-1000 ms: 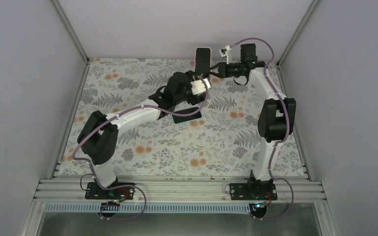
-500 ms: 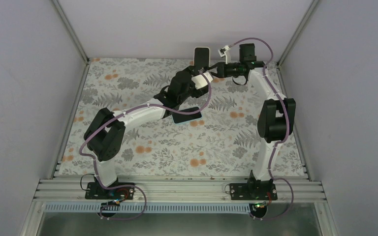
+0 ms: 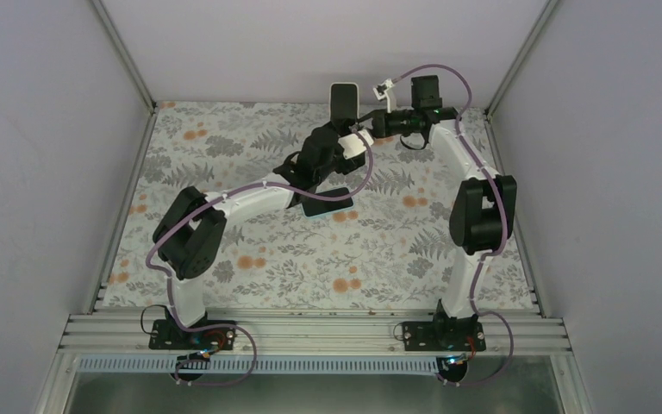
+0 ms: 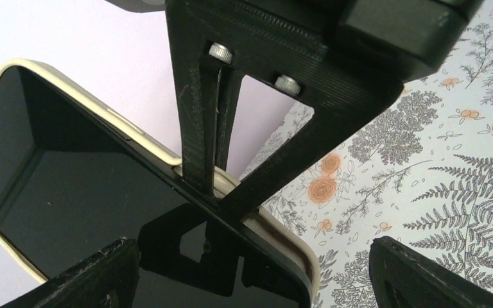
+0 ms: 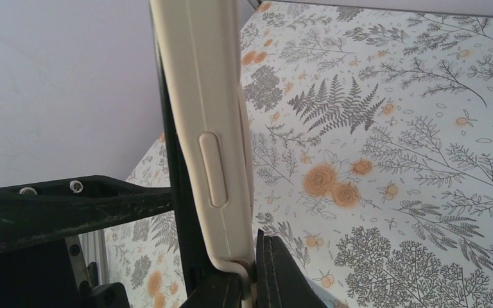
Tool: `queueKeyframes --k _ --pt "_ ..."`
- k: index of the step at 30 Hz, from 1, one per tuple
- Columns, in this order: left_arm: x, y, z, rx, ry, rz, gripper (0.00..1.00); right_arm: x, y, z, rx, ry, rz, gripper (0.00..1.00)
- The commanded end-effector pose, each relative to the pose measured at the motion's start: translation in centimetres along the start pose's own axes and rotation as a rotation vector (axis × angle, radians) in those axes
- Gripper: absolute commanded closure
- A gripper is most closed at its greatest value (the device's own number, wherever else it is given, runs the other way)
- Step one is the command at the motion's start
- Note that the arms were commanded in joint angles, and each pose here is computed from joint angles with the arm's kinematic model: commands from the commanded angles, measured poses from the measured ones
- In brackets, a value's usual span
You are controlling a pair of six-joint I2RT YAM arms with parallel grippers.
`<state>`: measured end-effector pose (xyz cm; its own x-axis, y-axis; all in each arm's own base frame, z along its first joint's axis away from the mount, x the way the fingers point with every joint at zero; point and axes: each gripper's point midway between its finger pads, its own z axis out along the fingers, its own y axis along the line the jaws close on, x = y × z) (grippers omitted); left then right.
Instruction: Take the phone out of the phone case
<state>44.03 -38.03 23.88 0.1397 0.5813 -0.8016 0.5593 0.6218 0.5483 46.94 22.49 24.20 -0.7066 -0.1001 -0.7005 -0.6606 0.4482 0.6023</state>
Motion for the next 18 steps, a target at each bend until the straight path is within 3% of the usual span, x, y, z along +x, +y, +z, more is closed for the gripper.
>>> queueKeyframes --k 1,18 --pt "-1.8 1.8 -1.2 -0.042 -0.055 -0.03 0.11 -2.1 3.6 -1.7 -0.056 -0.057 -0.096 0.97" --pt "-0.9 2.9 -1.1 -0.081 -0.027 -0.001 0.13 -1.7 4.5 -1.4 -0.066 -0.037 -0.112 0.97"
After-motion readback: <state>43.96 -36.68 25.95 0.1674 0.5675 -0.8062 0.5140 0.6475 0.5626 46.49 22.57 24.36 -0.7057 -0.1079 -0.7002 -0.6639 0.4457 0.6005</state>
